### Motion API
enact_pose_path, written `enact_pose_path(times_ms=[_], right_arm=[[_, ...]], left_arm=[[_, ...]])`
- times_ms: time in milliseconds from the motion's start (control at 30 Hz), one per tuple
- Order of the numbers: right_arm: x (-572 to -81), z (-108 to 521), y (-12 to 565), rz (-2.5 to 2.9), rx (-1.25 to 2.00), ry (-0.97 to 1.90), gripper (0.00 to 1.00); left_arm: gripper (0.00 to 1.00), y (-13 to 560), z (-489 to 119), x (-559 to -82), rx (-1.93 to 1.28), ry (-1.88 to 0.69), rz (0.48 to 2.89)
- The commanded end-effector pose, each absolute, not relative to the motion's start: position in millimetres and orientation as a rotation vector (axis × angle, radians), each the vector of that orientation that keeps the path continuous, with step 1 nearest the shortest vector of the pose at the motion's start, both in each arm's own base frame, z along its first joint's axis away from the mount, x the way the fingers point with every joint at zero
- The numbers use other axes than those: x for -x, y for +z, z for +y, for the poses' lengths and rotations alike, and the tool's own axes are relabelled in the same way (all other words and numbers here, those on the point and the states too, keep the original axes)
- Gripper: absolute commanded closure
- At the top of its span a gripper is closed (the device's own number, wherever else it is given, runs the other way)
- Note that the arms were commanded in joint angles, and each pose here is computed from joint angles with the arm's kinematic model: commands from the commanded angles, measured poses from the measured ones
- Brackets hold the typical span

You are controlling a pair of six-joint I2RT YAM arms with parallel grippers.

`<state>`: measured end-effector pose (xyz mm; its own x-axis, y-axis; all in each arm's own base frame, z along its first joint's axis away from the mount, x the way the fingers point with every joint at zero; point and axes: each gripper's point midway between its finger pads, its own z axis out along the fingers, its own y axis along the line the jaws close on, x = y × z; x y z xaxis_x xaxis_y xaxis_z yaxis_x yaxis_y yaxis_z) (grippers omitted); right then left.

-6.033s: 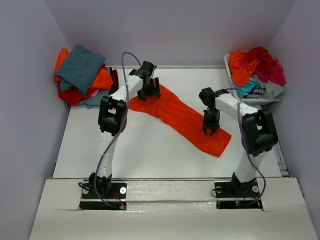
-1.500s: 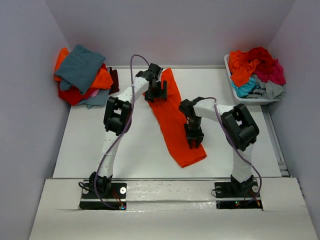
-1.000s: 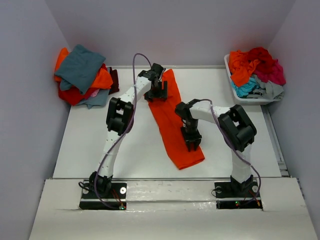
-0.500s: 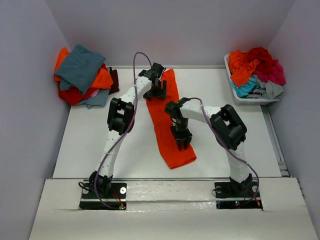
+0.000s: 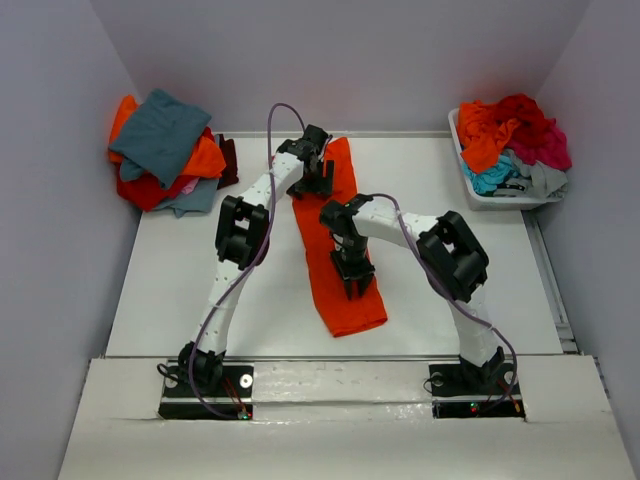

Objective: Fold and stack the t-shirts
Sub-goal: Rotate the tshirt 85 degrees

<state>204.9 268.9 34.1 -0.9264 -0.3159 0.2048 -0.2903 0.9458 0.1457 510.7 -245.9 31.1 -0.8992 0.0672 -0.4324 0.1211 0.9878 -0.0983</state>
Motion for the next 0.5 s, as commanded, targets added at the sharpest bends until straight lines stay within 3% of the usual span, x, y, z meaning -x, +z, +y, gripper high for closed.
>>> enact_pose_path(times_ms=[0, 200, 467], right_arm=[[-202, 274, 50, -2.883, -0.45, -0.193, 0.6], [-217, 271, 69, -2.982, -0.434, -0.145, 0.6], [-252, 262, 96, -3.145, -0.312, -0.13, 0.6]], left_arm=[[0.12, 17, -245, -514, -0.166, -0.153, 2.693], [0.12, 26, -246, -516, -0.148, -0.168, 2.666], [0.11, 108, -238, -523, -0.091, -0.168, 2.507]])
